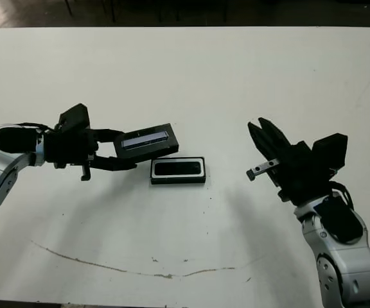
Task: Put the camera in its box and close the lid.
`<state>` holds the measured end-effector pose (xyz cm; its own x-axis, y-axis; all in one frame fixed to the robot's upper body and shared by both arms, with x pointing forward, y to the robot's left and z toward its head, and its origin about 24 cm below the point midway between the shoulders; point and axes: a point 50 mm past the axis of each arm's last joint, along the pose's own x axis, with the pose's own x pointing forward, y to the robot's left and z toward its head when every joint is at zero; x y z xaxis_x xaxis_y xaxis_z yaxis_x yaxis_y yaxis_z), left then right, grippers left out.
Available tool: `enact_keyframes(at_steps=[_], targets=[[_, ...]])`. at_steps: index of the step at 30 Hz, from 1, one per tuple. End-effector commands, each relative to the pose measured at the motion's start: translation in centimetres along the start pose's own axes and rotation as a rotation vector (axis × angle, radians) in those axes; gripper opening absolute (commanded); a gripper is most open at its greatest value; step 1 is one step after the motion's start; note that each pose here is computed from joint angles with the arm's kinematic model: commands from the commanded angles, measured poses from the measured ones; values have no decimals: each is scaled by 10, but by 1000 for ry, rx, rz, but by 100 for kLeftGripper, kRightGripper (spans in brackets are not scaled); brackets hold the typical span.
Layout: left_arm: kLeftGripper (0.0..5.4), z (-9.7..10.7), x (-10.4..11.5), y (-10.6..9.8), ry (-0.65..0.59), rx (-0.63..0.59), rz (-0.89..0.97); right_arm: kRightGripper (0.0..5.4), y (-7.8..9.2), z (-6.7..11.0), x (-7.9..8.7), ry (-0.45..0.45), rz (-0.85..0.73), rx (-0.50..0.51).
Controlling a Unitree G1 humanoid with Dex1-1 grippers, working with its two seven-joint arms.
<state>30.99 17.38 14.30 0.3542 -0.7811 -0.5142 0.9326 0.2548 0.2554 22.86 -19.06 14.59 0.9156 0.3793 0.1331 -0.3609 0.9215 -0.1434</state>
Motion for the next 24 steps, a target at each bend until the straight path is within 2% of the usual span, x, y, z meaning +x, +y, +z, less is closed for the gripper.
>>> enact_keyframes(at_steps=[1,7,17,24], targets=[[157,-4,5,1,2,-35,-57,0,0,-4,-1,34,-9,6],[157,1,9,1,-49,-57,-111,0,-1,-5,-1,39,-6,17],[157,-4,21,3,-29,-169,-338,0,-1,-7,-1,43,-3,6],[157,-7,27,3,26,-128,-344,0,-2,-8,-2,35,4,11]])
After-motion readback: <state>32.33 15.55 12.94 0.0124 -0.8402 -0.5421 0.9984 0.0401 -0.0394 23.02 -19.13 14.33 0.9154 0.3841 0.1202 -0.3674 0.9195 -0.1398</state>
